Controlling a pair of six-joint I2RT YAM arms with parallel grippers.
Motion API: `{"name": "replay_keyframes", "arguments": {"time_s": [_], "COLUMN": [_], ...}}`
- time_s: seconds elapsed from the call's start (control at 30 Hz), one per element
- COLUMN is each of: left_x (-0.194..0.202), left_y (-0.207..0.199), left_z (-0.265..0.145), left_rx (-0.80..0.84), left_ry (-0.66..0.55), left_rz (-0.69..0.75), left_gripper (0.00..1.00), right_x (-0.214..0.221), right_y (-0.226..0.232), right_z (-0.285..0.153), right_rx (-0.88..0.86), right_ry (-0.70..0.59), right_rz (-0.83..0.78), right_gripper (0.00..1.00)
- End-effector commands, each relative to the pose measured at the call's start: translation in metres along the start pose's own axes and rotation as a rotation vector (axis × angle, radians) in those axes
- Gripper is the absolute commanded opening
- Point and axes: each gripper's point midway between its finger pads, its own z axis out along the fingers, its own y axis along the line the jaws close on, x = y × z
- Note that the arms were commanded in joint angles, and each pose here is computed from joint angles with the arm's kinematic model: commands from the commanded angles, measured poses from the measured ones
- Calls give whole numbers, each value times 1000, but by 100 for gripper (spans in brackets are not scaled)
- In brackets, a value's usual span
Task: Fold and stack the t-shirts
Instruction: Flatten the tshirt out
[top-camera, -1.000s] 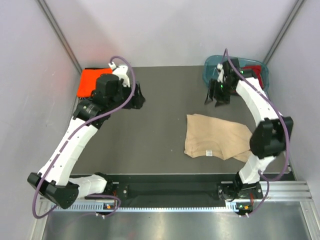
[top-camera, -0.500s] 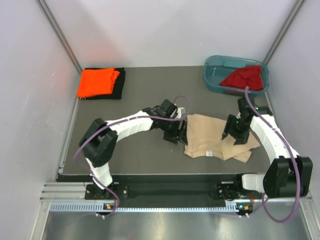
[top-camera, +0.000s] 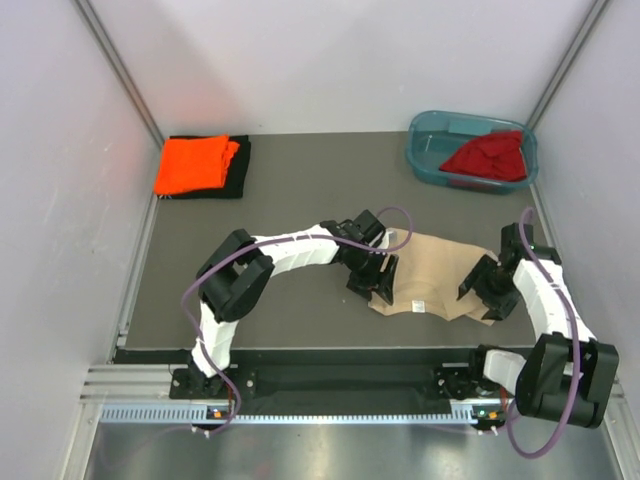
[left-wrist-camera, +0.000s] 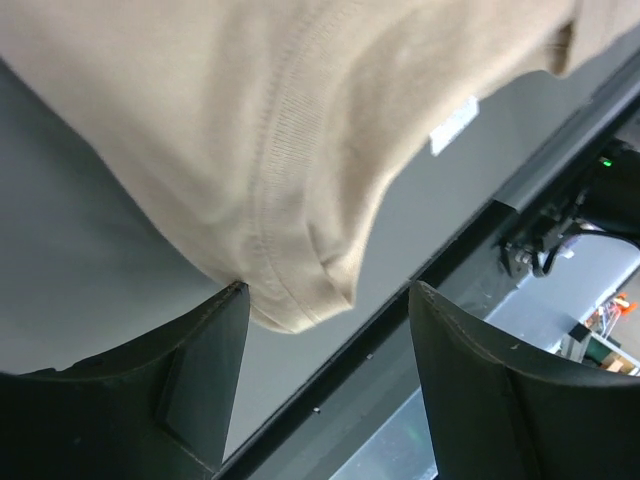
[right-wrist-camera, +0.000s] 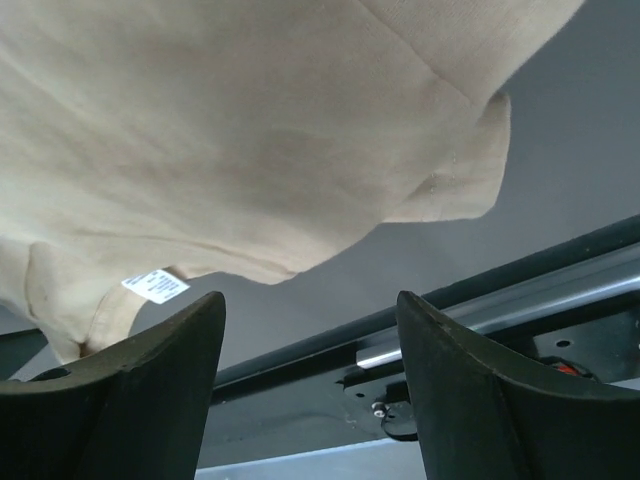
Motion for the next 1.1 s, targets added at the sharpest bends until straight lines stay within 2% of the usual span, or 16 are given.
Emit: {"name": "replay_keyframes", "arguments": {"time_s": [0.0, 0.17, 0.27, 0.33, 0.37, 0.4, 0.47, 0.57, 0.6, 0.67, 0.77, 0.87, 1.07], "left_x": [-8, -1, -4, -8, -11, -16, -22, -35, -41, -45, -62, -73, -71], "left_y": [4, 15, 20, 18, 18, 13, 10, 8, 6, 3, -4, -4, 5], "left_z": [0, 11, 14, 12, 10, 3, -6, -30, -42, -56, -97, -154, -298], "left_rx": [-35, -58, -75, -77, -83, -81, -94, -147, -166, -191, -249, -336, -454], "left_ry": [-7, 25, 7, -8, -22, -45, -81, -170, -214, -249, -366, -498, -815], "left_rz": [23, 17, 29, 44, 52, 65, 86, 116, 124, 138, 165, 167, 139], "left_gripper": [69, 56, 51, 43, 34, 31, 26, 17, 13, 0, 0, 0, 0], "right_x": [-4, -9, -8, -5, -3, -3, 2, 6, 7, 11, 30, 47, 106], "right_y": [3, 13, 18, 24, 27, 29, 39, 54, 57, 69, 90, 124, 173], "right_z": [14, 30, 36, 38, 39, 38, 36, 32, 30, 20, -4, -53, -155], "right_rx": [-28, -86, -120, -146, -157, -168, -203, -234, -240, -264, -322, -473, -783], "right_ry": [-8, -33, -37, -25, -19, -16, -11, -25, -24, -20, -15, -33, -10], "right_rz": [19, 15, 9, -3, -8, -10, -35, -88, -102, -146, -225, -305, -519], "right_gripper": [69, 65, 55, 44, 40, 32, 24, 5, 0, 0, 0, 0, 0]}}
